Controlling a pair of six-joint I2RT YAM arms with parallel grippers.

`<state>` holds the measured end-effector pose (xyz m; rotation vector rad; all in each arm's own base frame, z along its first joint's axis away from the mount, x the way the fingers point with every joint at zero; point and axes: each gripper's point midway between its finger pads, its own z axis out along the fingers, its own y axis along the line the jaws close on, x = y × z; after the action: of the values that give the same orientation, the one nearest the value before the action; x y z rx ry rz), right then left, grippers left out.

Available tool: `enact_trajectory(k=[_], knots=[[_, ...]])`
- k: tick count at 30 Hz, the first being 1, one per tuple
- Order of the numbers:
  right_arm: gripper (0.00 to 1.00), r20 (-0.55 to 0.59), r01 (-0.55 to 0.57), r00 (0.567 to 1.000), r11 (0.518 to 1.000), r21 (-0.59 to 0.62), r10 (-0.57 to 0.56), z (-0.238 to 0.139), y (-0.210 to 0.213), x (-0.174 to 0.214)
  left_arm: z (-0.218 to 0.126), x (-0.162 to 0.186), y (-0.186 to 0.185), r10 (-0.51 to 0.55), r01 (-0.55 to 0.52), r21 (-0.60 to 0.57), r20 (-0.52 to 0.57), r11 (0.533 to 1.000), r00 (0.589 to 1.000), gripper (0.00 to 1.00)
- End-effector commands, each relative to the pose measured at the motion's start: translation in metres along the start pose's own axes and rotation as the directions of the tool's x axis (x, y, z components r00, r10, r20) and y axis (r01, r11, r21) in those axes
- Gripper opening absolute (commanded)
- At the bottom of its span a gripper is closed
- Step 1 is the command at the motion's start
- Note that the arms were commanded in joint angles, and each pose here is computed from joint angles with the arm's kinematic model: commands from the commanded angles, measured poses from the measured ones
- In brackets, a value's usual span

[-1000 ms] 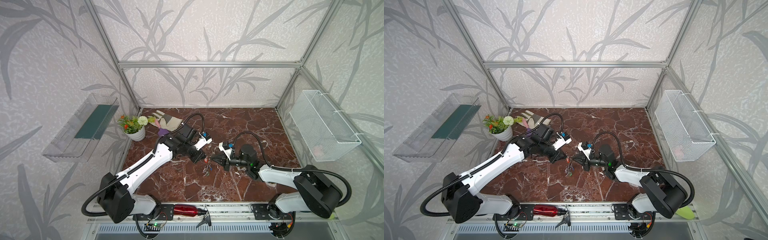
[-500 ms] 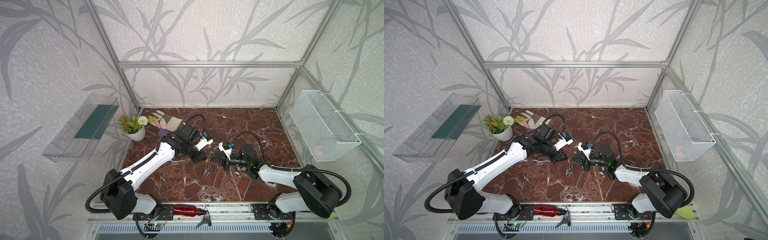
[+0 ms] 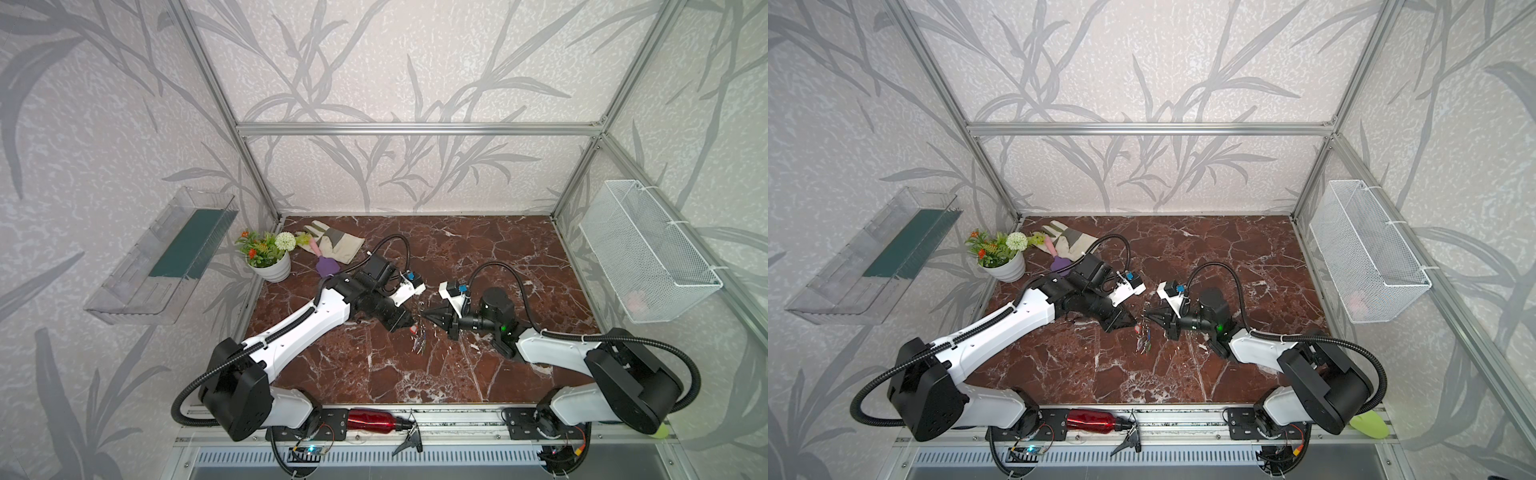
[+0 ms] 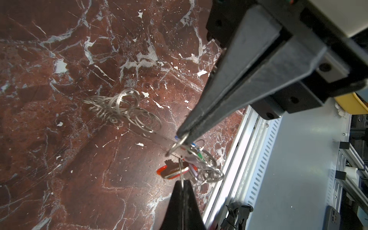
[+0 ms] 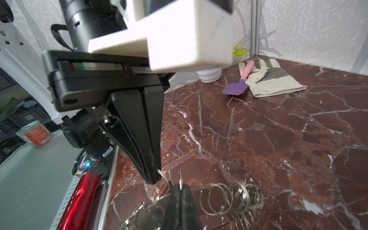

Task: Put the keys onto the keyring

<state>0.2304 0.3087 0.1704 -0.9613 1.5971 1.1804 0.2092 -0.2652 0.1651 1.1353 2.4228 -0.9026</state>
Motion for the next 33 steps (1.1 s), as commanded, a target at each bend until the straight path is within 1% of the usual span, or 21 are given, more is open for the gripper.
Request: enact_trajectory(k=[1, 7, 13, 18, 25, 33], knots=[[0.00, 0.059, 0.045, 0.997, 0.999, 0.006, -0.046, -0.001, 0.000, -0.020, -0.005, -0.003, -0.009, 0.022, -0.022, 0.025, 0.033, 0.999, 0.999, 0.00], [0.00, 0.059, 0.043, 0.997, 0.999, 0.001, -0.043, 0.000, 0.001, -0.019, -0.006, -0.005, -0.010, 0.003, -0.004, 0.032, 0.053, 0.999, 0.999, 0.00], [0.00, 0.060, 0.039, 0.997, 0.999, -0.008, -0.038, 0.000, 0.002, -0.019, -0.005, -0.014, -0.006, -0.033, 0.031, 0.026, 0.086, 0.999, 0.996, 0.00], [0.00, 0.061, 0.039, 0.997, 0.999, -0.008, -0.038, 0.000, 0.001, -0.019, -0.005, -0.019, 0.004, -0.091, 0.092, -0.001, 0.125, 0.996, 0.988, 0.00], [0.00, 0.067, 0.036, 0.997, 0.999, -0.013, -0.035, 0.000, 0.002, -0.020, -0.003, -0.019, 0.015, -0.154, 0.161, -0.037, 0.145, 0.986, 0.977, 0.00], [0.00, 0.067, 0.036, 0.997, 0.999, -0.013, -0.035, 0.000, 0.001, -0.020, -0.004, -0.026, 0.010, -0.180, 0.180, 0.022, 0.207, 0.983, 0.961, 0.00]])
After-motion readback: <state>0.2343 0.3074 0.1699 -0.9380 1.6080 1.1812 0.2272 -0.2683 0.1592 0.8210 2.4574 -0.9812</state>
